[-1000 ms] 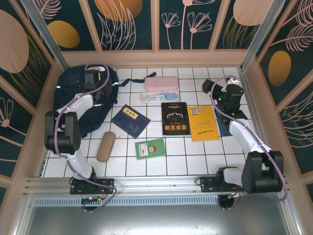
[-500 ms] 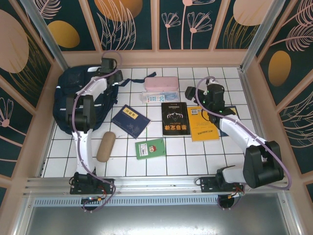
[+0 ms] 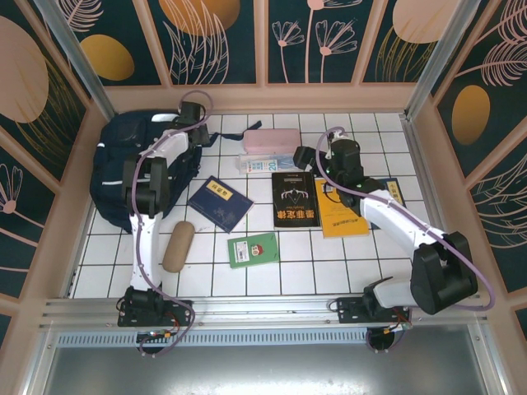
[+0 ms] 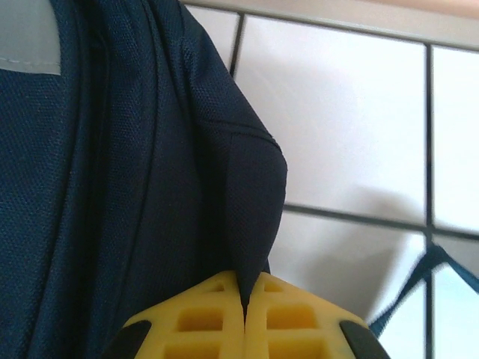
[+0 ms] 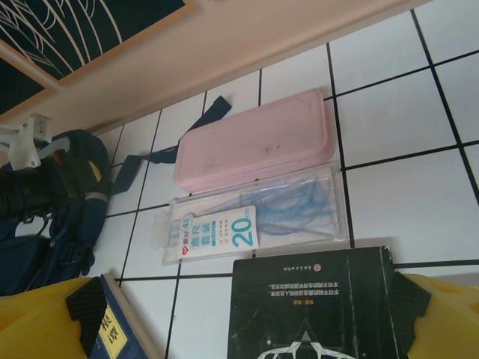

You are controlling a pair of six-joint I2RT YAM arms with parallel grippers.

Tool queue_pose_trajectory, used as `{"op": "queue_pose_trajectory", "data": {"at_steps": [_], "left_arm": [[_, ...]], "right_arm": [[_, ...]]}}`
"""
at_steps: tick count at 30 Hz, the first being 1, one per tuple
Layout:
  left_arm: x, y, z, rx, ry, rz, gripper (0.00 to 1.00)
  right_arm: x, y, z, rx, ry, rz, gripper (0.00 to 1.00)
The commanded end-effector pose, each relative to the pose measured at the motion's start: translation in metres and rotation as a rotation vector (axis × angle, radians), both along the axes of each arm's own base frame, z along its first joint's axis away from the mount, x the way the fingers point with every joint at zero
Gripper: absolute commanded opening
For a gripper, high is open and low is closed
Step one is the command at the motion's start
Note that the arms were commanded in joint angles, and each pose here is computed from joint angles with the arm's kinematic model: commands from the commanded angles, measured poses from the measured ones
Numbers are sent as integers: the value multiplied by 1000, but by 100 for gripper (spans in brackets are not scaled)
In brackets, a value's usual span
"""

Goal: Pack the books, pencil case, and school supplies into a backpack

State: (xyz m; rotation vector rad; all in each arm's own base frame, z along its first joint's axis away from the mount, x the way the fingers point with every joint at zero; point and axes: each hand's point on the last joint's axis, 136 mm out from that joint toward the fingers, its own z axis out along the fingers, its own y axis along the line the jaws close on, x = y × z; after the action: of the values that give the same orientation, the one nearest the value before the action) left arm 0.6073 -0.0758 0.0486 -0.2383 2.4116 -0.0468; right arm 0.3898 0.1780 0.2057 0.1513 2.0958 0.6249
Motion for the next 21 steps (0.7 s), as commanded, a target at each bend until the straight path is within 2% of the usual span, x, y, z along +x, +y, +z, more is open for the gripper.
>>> {"op": "queue_pose_trajectory", "data": {"at_steps": [1,11,21], "left_arm": [[-26,-51,16,-98,3,-136,0],[-76,-131,37,-172,-4,-311,0],[-103,-188,49,-186,-5,-441,0]], "right_arm": [[3,10,11,25,-17,10,99],[6,27,-2,65,37,59,99],[6,50,-22,110,87,121,99]]}}
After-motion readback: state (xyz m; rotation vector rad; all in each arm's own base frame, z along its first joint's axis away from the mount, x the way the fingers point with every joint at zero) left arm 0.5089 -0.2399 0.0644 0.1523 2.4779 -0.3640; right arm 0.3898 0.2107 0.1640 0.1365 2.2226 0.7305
